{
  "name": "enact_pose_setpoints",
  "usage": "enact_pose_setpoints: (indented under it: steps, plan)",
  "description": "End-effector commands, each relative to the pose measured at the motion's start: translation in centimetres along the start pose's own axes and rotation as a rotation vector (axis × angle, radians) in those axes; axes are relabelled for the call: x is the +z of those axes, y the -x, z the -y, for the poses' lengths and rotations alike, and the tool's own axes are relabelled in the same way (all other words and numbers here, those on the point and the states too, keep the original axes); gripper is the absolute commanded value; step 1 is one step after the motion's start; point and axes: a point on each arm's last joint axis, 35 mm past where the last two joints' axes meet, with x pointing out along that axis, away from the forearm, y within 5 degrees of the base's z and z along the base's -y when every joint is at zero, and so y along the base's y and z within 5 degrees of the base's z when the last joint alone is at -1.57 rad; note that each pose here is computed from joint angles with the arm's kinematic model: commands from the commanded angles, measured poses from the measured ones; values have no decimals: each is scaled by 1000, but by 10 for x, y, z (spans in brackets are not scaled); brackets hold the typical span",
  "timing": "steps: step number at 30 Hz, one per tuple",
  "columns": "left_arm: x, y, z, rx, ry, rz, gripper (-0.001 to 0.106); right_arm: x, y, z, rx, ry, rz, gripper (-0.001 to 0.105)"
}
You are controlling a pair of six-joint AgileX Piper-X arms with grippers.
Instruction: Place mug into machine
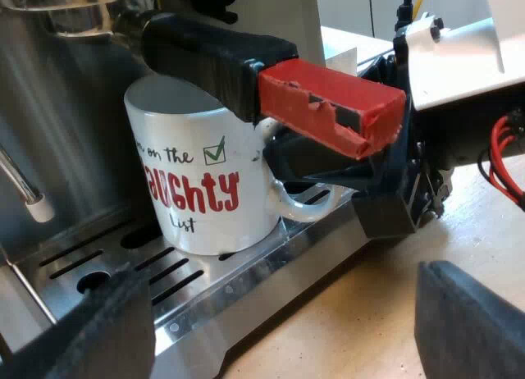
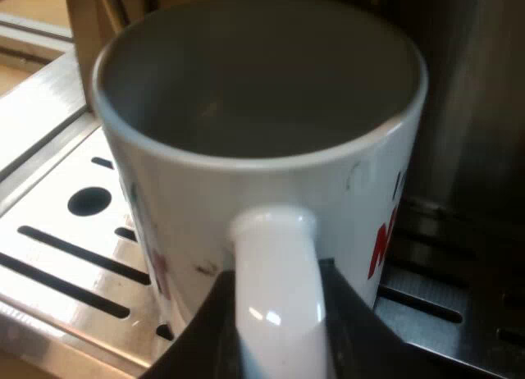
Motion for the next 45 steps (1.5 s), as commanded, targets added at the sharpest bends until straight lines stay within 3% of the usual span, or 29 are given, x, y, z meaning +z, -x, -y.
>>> enact_pose_setpoints:
  steps: [1,4,9,18,27,32,45]
  plan:
    - [2,0,1,-11,8,16,67,9,1,2,1,-16,36,29]
    - [2,0,1,-11,8,16,67,12,2,2,3,-20,49,43]
    - [2,0,1,-11,8,16,67,20,12,-1,-3,-13,48,54]
    - [2,0,1,-11,8,16,67,-9,23,-2,-12,-66,-28,54]
    - [2,0,1,-11,8,16,67,-24,11,4,-26,-106,50,54]
    - [2,0,-1,41,12,24,67,-20,0,-1,-7,-112,87,54]
    - [2,0,-1,40,12,24,67,0,-37,-14,-24,-102,124,54]
